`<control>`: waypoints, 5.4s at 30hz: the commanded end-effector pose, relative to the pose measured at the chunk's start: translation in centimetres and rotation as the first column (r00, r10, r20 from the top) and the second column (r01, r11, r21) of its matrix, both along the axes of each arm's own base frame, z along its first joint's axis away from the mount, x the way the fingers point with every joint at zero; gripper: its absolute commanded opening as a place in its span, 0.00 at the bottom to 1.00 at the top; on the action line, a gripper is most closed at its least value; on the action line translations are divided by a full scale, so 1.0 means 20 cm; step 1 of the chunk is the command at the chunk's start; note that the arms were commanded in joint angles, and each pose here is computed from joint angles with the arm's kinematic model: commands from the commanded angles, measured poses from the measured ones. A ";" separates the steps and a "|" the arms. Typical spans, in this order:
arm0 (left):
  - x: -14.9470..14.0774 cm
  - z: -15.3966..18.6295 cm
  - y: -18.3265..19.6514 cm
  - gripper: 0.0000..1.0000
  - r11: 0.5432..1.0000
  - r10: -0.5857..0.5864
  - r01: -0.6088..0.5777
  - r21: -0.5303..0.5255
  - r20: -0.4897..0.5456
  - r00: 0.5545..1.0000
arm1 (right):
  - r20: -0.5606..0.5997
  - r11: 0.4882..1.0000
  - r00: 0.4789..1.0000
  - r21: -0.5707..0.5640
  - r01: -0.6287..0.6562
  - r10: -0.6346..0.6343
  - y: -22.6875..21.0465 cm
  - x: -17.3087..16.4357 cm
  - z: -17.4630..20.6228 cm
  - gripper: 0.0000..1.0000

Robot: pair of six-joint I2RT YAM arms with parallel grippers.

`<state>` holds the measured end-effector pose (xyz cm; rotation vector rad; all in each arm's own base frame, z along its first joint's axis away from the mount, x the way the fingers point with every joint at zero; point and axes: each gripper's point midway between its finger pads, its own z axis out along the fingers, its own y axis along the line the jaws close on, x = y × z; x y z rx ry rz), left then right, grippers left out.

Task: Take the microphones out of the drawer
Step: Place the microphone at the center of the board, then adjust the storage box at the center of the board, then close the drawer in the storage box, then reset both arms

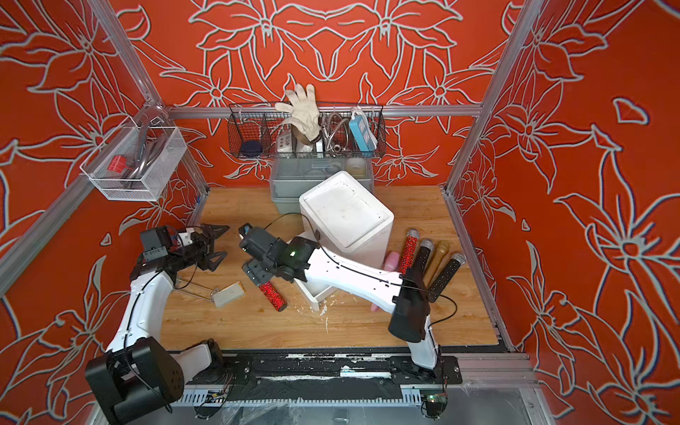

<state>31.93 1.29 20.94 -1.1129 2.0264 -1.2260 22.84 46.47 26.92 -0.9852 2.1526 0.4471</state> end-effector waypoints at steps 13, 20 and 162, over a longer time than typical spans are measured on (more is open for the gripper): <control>-0.34 -0.42 -0.47 0.91 0.959 -0.283 0.282 -0.031 -0.174 0.943 | 0.173 0.858 0.851 -0.056 0.511 -0.495 -1.26 0.54 0.43 0.79; -0.39 -0.47 -0.54 0.92 0.948 -0.317 0.314 -0.047 -0.198 0.928 | 0.025 0.773 0.774 -0.023 0.633 -0.633 -1.62 0.67 0.31 0.76; 0.24 -0.62 0.03 0.98 0.299 -0.271 -0.112 0.948 0.196 0.942 | 0.385 0.562 0.475 0.155 0.813 -0.792 -2.43 0.70 -0.87 1.00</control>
